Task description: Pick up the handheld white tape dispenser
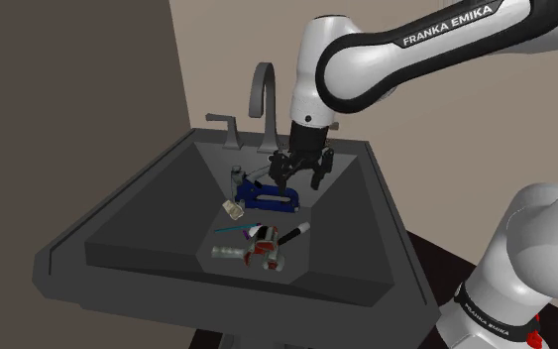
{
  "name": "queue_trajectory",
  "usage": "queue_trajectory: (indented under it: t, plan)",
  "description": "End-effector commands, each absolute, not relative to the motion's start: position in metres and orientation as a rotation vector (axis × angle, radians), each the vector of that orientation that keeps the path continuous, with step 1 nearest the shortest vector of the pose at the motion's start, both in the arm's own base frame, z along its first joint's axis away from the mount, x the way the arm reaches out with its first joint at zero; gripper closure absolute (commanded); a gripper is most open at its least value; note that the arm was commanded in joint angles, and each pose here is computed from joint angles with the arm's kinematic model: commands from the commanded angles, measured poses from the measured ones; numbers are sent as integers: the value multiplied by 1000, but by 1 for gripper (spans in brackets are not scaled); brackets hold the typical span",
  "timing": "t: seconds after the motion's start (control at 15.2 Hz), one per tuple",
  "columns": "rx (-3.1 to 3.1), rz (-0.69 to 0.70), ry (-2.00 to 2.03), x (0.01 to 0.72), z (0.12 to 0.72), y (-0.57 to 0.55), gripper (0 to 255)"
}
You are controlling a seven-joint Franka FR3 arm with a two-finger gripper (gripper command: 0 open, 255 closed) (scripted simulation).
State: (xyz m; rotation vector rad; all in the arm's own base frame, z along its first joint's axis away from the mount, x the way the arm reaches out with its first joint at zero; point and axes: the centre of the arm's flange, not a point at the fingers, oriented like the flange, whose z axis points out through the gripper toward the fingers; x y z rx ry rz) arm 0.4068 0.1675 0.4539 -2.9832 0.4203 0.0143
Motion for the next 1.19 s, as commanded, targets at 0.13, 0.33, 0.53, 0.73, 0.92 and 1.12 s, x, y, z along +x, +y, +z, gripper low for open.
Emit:
queue_trajectory:
  t: [0.13,0.33,0.53,0.73,0.92,1.12]
  plan:
    - [-2980,78,441,422,418,204,0]
    - [-2977,125,455,432,390,232,0]
    - [-2976,146,461,436,373,244,0]
    - [-2976,146,461,436,357,244,0]
    - [-2976,146,461,436,338,244,0]
    - [-2976,146,461,436,338,245,255]
